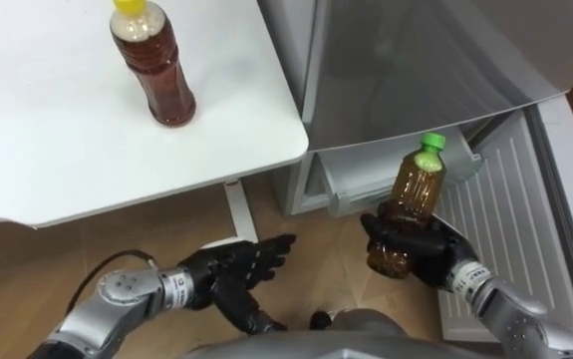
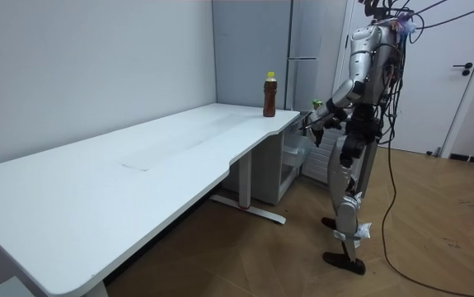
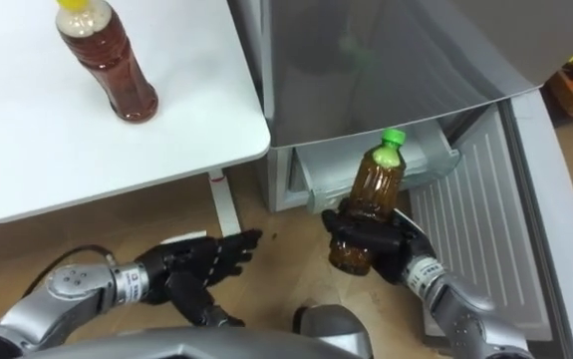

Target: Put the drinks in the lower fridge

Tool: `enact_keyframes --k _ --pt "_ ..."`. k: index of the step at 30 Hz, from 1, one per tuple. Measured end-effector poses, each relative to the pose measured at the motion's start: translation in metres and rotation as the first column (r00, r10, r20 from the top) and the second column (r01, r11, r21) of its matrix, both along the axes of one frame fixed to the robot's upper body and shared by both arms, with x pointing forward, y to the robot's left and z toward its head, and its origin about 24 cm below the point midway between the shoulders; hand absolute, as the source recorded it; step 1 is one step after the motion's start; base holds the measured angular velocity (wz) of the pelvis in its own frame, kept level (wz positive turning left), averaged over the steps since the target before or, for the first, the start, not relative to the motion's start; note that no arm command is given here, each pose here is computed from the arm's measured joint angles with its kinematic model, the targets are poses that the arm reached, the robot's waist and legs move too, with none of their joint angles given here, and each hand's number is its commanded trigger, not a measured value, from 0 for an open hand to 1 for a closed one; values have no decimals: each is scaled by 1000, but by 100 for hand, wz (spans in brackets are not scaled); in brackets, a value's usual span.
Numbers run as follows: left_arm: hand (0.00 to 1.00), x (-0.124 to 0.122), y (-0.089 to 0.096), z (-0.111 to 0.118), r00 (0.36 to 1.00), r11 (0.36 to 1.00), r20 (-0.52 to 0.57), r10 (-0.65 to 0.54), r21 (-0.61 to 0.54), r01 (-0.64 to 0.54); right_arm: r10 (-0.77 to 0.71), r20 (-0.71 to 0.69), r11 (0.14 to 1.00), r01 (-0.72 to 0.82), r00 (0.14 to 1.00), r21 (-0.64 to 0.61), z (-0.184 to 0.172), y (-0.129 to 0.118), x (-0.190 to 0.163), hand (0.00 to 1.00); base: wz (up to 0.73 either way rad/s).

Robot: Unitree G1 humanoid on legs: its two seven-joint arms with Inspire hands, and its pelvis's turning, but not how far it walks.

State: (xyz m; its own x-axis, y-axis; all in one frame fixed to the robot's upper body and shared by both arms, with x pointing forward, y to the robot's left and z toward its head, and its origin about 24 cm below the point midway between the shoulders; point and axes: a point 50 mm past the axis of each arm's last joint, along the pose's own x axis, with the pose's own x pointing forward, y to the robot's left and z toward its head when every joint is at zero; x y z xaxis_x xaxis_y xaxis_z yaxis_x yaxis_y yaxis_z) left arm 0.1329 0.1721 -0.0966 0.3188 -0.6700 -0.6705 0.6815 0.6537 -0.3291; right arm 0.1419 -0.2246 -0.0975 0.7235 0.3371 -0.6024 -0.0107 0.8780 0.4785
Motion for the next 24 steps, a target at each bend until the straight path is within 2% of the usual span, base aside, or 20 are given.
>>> enact_keyframes --k 4,7,11,16,24 --pt "0 -22 16 -24 987 993 -133 85 91 -73 -79 -46 997 80 996 17 -4 1 -1 100 0" --pt "0 -35 25 -33 967 980 -185 176 121 -156 -114 -57 993 115 992 10 -6 2 -1 100 1" --pt "0 -44 38 -36 932 951 -203 300 141 -275 -180 -79 984 178 981 -26 -9 -6 -3 100 0" --pt "0 -64 52 -46 851 880 -236 470 199 -431 -254 -77 967 252 964 -43 -8 -13 -1 100 0" --pt "0 -84 61 -54 733 767 -233 639 268 -583 -341 -67 939 337 938 -68 -6 -21 2 100 6"
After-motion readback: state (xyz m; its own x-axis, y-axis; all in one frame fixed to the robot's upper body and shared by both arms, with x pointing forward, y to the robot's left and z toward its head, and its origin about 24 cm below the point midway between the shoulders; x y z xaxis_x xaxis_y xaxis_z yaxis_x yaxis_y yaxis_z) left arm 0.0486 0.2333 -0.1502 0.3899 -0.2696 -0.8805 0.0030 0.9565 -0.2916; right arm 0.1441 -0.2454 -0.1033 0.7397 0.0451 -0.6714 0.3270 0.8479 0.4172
